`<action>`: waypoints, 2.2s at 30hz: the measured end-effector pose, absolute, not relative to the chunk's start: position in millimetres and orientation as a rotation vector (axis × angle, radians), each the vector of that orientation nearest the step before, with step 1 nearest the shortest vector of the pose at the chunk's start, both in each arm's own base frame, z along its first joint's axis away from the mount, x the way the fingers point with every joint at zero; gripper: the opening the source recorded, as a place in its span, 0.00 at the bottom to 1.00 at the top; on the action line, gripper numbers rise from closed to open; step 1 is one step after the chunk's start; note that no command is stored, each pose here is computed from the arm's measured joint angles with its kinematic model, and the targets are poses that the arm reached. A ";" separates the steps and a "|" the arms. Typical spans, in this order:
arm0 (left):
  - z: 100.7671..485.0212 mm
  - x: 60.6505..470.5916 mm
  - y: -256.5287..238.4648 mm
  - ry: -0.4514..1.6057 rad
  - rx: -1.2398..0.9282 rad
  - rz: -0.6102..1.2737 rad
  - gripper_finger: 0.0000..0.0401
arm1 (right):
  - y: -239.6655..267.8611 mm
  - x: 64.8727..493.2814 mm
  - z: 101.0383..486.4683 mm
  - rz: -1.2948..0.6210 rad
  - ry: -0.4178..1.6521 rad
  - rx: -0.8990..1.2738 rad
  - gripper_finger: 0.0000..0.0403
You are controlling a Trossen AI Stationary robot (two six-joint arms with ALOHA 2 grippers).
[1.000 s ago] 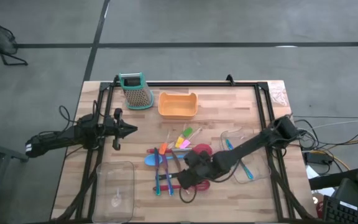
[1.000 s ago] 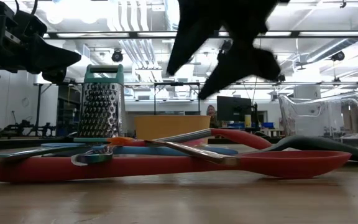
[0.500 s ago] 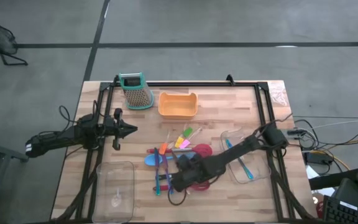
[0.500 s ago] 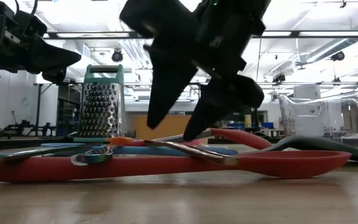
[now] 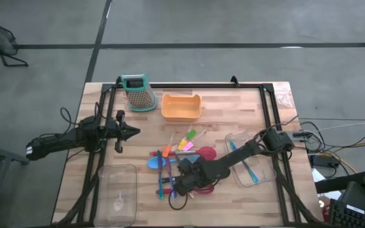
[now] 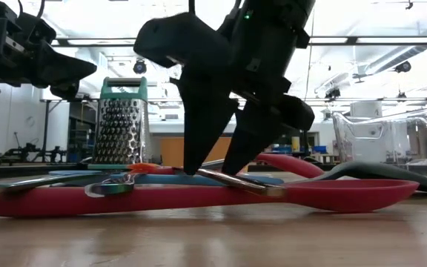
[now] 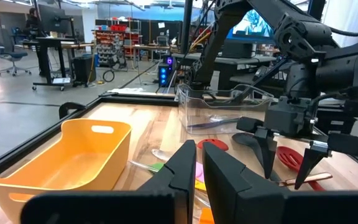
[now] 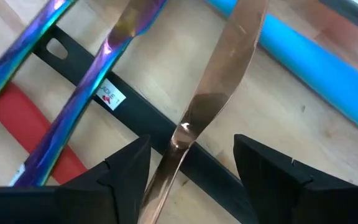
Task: Pick & Place Kitchen Items
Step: Put the gold knife into the top transparent bin
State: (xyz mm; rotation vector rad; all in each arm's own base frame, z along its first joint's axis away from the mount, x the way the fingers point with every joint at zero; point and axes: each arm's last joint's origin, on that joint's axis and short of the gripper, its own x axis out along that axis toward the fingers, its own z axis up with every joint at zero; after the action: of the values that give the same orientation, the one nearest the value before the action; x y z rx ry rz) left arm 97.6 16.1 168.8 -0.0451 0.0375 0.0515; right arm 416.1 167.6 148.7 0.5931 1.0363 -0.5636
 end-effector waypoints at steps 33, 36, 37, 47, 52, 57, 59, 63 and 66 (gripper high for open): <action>168.8 97.6 16.2 0.037 -0.045 0.052 0.09 | 165.7 412.4 151.0 -0.529 1.071 0.541 0.09; 168.8 97.6 16.2 0.037 -0.045 0.052 0.09 | 165.4 411.5 155.5 -0.530 1.086 0.535 0.09; 168.8 97.6 16.2 0.037 -0.045 0.052 0.09 | 165.1 410.7 157.9 -0.537 1.096 0.528 0.10; 168.8 97.6 16.2 0.037 -0.045 0.052 0.09 | 159.7 404.6 210.6 -0.629 1.098 0.396 0.09; 168.8 97.6 16.1 0.037 -0.045 0.052 0.09 | 158.3 395.1 240.5 -0.729 1.103 0.337 0.10; 168.7 97.6 16.2 0.038 -0.045 0.052 0.09 | 165.8 377.4 268.4 -0.828 1.095 0.302 0.09; 168.8 97.6 16.1 0.037 -0.045 0.052 0.09 | 167.7 368.7 275.2 -0.886 1.097 0.298 0.10; 168.8 97.6 16.2 0.038 -0.045 0.052 0.09 | 174.0 358.9 284.8 -0.883 1.048 0.324 0.10; 168.8 97.6 16.1 0.038 -0.045 0.052 0.09 | 177.7 349.0 291.3 -0.896 0.995 0.335 0.09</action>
State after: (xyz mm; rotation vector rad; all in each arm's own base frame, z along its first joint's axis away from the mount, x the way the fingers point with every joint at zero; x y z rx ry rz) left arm 97.6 16.1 168.8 -0.0451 0.0378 0.0518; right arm 349.0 177.7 291.3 0.3354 0.9950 -0.8961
